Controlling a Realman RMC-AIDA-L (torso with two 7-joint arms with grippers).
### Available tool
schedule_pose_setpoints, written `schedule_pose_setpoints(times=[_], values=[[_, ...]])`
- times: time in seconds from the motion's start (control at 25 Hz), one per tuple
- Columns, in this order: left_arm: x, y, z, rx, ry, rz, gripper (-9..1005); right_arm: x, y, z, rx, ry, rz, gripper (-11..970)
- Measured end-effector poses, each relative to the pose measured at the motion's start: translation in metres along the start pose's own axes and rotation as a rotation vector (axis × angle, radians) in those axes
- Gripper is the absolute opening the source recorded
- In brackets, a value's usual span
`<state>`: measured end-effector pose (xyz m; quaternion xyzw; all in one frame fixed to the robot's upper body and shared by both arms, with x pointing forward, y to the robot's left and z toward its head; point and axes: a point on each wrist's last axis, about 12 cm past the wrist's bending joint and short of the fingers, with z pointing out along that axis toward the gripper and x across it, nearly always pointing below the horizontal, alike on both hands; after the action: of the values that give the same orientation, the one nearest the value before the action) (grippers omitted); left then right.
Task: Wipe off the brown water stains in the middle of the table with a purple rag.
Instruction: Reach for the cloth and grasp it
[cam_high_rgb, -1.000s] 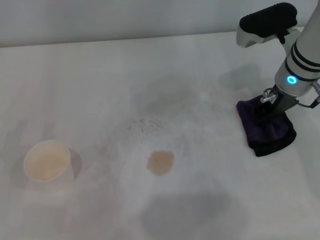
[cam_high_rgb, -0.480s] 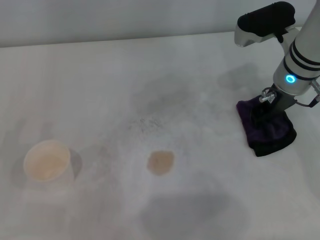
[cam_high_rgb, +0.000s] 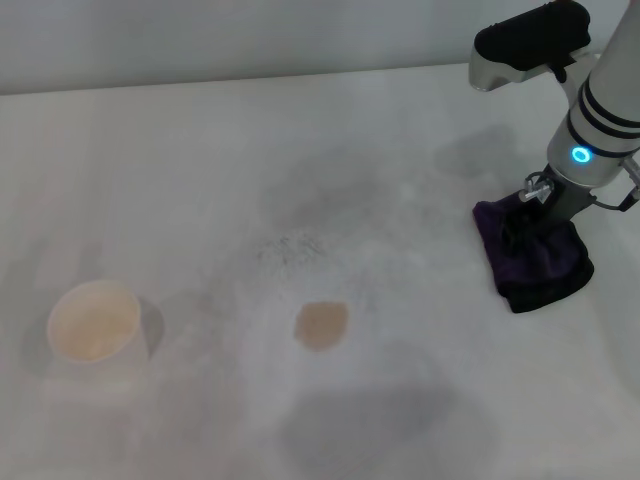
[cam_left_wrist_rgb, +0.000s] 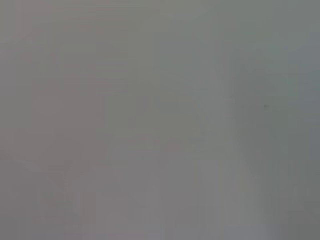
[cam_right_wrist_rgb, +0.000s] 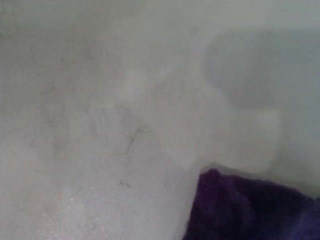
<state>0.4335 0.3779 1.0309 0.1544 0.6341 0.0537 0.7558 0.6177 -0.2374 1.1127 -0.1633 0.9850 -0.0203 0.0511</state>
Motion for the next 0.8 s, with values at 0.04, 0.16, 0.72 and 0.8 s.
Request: schedule_pose_setpoints(times=[0.04, 0.16, 0.72, 0.8], values=[[0.0, 0.0, 0.0, 0.0, 0.0, 0.004, 877, -0.0002, -0.0001, -0.0003, 0.001, 0.0, 0.0, 369], [0.0002, -0.0001, -0.0001, 0.0, 0.001, 0.007, 876, -0.0003, -0.0013, -0.0012, 0.011, 0.005, 0.006, 367], [-0.0001, 0.0012, 0.0006, 0.001, 0.0, 0.015, 876, 0.0041, -0.0046, 0.0035, 0.033, 0.024, 0.027, 367], [0.0002, 0.0015, 0.0006, 0.0, 0.003, 0.016, 877, 0.0042, -0.0038, 0.0039, 0.031, 0.025, 0.027, 367]])
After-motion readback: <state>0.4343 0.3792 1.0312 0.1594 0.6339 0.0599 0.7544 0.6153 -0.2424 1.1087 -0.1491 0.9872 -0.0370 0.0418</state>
